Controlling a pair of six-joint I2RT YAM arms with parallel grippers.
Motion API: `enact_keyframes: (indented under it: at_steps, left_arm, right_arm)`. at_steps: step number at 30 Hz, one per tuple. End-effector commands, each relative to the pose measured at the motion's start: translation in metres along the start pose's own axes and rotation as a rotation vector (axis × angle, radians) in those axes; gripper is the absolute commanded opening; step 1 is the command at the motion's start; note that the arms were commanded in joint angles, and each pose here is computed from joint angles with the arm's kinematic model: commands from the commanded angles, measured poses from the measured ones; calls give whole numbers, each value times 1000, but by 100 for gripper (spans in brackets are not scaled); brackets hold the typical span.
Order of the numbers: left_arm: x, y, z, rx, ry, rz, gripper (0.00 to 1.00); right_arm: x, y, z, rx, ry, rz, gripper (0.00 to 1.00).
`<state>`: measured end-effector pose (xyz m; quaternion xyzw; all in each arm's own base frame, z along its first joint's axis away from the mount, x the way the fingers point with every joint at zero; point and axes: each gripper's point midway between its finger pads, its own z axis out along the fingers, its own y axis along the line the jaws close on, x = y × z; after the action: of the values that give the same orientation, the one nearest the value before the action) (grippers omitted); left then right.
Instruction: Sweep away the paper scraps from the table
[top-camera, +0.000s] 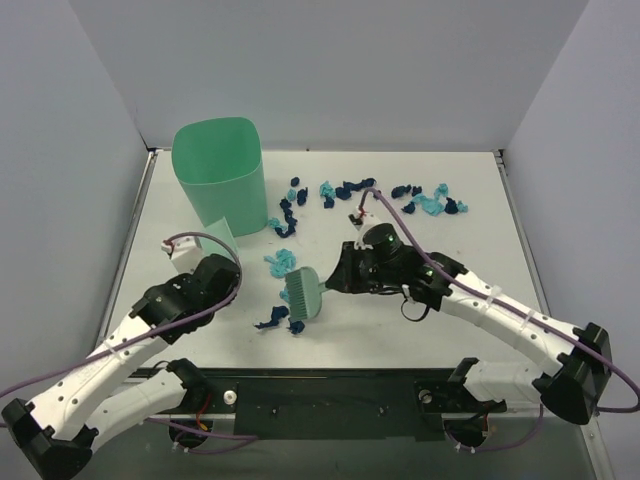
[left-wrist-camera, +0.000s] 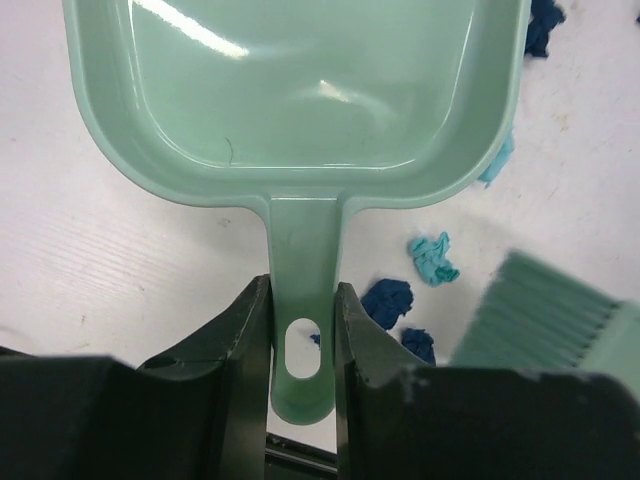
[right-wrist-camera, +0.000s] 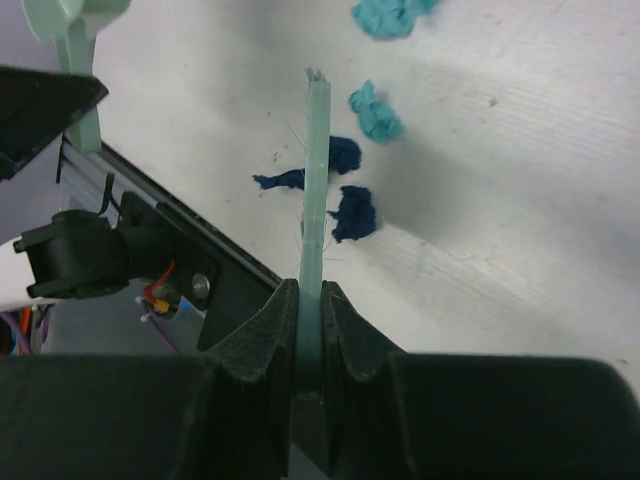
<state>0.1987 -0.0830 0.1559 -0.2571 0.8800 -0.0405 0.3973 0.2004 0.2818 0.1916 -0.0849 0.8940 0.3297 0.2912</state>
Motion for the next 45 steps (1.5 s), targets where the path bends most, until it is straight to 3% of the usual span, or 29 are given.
enact_keyframes:
  at_steps: [1, 7, 13, 21, 28, 33, 40, 45]
  left_arm:
    - [-31, 4, -21, 27, -36, 98, 0]
    - [-33, -4, -37, 113, 8, 132, 0]
    - [-6, -4, -47, 170, 157, 216, 0]
    - [36, 15, -59, 221, 333, 301, 0]
    - [71, 37, -64, 207, 490, 377, 0]
    - [90, 47, -66, 210, 586, 439, 0]
    - [102, 52, -72, 252, 655, 510, 0]
    - [112, 47, -73, 274, 690, 554, 0]
  right_arm:
    - [-5, 61, 14, -187, 1, 9, 0]
    - [23, 98, 47, -234, 108, -60, 0]
    - [42, 60, 79, -105, 220, -99, 0]
    - [28, -5, 71, 39, 258, -111, 0]
    - [17, -24, 61, 88, 260, -127, 0]
    - [3, -13, 50, 60, 227, -139, 0]
    - [-34, 17, 26, -12, 140, -134, 0]
    - [-56, 11, 11, 13, 82, -112, 0]
